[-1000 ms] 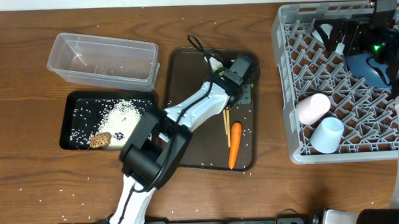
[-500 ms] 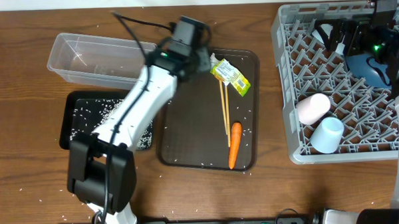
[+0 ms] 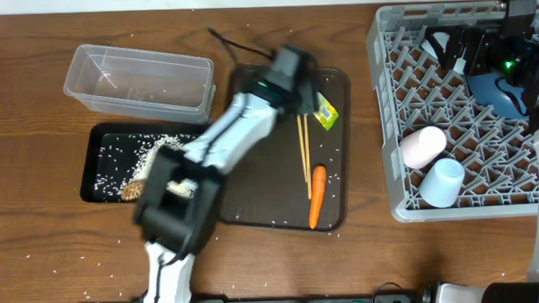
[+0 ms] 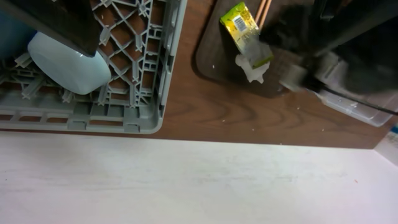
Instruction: Sort waste into correct bins and load items into the dishwasher rack
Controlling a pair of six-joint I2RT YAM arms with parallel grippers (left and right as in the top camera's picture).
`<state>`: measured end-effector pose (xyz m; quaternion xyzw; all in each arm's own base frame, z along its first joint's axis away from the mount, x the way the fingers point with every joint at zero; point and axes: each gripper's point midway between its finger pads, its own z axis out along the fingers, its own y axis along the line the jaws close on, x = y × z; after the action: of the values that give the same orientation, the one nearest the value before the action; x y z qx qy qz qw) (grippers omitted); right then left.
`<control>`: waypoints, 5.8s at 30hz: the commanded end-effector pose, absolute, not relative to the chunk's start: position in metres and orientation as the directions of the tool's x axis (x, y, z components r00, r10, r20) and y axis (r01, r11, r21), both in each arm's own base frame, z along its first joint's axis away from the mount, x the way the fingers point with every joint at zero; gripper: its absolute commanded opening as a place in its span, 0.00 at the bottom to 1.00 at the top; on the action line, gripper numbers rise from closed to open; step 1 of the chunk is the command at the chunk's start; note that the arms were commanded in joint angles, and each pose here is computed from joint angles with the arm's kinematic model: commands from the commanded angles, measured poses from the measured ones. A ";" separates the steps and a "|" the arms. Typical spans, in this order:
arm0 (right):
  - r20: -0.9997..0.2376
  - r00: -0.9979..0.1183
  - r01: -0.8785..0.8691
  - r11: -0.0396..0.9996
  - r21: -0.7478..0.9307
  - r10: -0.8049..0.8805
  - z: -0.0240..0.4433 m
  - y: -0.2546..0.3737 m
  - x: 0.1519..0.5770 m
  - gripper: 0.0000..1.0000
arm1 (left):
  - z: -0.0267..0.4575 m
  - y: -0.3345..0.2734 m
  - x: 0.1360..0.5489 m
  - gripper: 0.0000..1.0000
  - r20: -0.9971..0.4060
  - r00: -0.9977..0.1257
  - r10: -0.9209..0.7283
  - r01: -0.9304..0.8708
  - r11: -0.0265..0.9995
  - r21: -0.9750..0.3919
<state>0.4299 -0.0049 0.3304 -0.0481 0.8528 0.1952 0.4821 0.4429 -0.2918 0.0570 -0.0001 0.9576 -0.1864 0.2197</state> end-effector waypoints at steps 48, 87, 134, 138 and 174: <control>-0.808 -0.579 -0.226 0.931 0.287 0.109 0.310 -0.004 0.437 0.99 | 0.124 -0.116 0.470 0.06 -0.448 -0.834 -0.321 -0.229 0.941 -0.249; -0.805 -0.586 -0.249 0.924 0.289 0.094 0.309 0.008 0.437 0.99 | 0.097 -0.153 0.443 0.90 -0.396 -0.914 -0.090 -0.034 0.989 -0.146; -0.763 -0.637 -0.217 0.924 0.316 0.111 0.281 0.006 0.450 0.99 | 0.094 -0.280 0.365 0.90 -0.391 -0.747 0.539 0.598 0.800 -0.040; -0.736 -0.669 -0.246 0.905 0.347 0.101 0.268 0.024 0.454 0.99 | 0.075 -0.290 0.359 0.90 -0.359 -0.746 0.560 0.613 0.789 -0.043; -0.820 -0.558 -0.160 0.953 0.257 0.128 0.310 0.044 0.460 0.93 | 0.089 -0.313 0.431 0.92 -0.570 -0.776 0.268 0.473 0.846 -0.245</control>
<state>0.4737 0.0785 0.2612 -0.0423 0.8913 0.1681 0.4191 0.4278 -0.3050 0.1194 0.1888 0.9214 -0.1859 0.2844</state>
